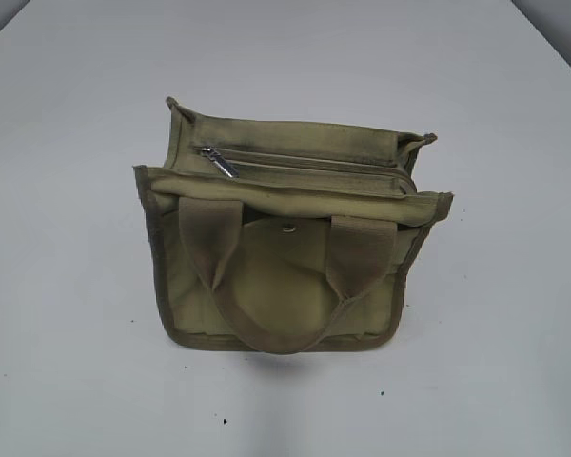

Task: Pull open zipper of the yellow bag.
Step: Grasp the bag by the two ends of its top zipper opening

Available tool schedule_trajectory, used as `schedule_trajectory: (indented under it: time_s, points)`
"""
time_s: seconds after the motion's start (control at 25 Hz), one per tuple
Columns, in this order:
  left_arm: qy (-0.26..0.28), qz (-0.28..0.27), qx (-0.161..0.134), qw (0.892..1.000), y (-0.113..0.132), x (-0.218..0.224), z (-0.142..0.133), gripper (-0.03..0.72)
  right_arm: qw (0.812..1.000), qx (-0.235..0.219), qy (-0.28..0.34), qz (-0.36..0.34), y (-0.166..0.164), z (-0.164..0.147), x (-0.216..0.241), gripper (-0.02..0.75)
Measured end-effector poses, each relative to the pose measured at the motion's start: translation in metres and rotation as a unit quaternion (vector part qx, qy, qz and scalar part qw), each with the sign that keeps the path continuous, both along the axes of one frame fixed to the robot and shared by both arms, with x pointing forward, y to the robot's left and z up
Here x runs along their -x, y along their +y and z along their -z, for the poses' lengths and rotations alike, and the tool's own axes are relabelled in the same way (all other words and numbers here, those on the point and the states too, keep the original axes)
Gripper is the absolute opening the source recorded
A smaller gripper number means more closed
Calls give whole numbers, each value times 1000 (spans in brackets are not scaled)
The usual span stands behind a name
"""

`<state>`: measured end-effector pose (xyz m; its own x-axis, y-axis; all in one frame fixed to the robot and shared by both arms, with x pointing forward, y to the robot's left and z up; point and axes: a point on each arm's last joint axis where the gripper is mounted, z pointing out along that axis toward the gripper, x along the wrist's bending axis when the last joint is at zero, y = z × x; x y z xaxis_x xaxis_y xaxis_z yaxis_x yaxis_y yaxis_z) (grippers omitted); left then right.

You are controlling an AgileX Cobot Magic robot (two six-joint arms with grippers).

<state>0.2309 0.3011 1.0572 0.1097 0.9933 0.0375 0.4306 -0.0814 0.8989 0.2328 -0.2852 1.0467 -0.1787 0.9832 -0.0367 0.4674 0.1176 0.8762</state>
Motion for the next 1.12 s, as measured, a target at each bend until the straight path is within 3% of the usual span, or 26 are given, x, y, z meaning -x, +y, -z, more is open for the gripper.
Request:
schedule_trajectory:
  time_s: [0.24, 0.4, 0.48, 0.6, 0.68, 0.88, 1.12]
  points:
    - [4, 0, 0, 1000, -1, -6, -5, 328, 1000, -1, -3, 0, 0, -1, 0, 575]
    - [-29, 5, 16, 999, -4, -30, -22, 328, 997, -28, -68, -2, 2, -18, -8, 575]
    - [-35, 16, 48, 998, -10, -45, -28, 328, 995, -43, -88, 3, 3, -26, -21, 575]
    - [-11, 30, 131, 991, -21, -77, -31, 328, 995, -50, -84, 9, 1, -33, -48, 575]
    - [33, 33, 182, 982, -29, -101, -31, 330, 996, -42, -72, -10, 3, -38, -63, 575]
    - [134, 74, 229, 961, -48, -168, -32, 334, 996, 6, 5, -88, 16, -49, -111, 575]
    - [245, 152, 299, 910, -74, -238, -28, 337, 973, 75, 93, -197, 48, -53, -175, 575]
